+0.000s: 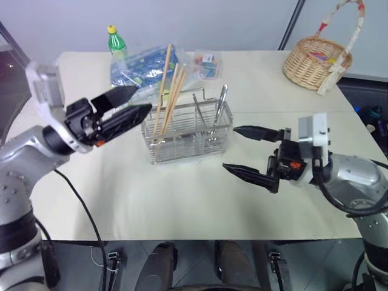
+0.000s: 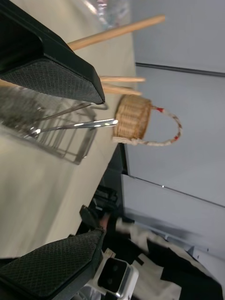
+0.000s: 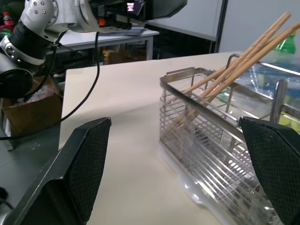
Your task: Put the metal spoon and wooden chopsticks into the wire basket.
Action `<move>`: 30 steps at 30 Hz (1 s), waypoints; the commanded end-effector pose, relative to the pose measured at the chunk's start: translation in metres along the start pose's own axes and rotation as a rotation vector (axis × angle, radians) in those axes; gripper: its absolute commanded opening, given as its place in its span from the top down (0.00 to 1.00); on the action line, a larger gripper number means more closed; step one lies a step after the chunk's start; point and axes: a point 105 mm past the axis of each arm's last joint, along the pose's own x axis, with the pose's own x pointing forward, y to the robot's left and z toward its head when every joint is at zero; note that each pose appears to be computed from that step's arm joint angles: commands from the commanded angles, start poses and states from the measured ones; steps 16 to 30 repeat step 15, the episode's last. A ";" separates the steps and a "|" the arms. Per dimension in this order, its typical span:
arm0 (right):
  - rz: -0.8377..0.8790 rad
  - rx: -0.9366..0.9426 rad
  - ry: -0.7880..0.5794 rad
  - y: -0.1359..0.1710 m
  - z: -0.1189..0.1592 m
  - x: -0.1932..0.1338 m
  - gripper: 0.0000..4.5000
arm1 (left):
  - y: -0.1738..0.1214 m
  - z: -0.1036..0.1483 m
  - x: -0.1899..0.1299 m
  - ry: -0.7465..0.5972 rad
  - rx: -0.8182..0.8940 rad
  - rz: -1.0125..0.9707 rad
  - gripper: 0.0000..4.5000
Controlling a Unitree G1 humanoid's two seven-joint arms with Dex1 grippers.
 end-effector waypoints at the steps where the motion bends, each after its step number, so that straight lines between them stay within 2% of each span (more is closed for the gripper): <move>1: 0.012 -0.020 -0.007 0.000 -0.001 -0.004 0.00 | -0.015 -0.004 -0.012 0.003 0.004 0.022 0.01; 5: 0.015 -0.011 0.004 -0.002 -0.007 -0.006 0.00 | -0.029 -0.027 -0.028 0.090 -0.042 0.044 0.01; 8: 0.018 -0.009 0.006 -0.004 -0.010 -0.006 0.00 | -0.033 -0.036 -0.035 0.130 -0.039 0.059 0.01; 30: 0.035 0.001 0.000 -0.001 -0.012 -0.004 0.00 | -0.033 -0.039 -0.043 0.142 -0.029 0.099 0.01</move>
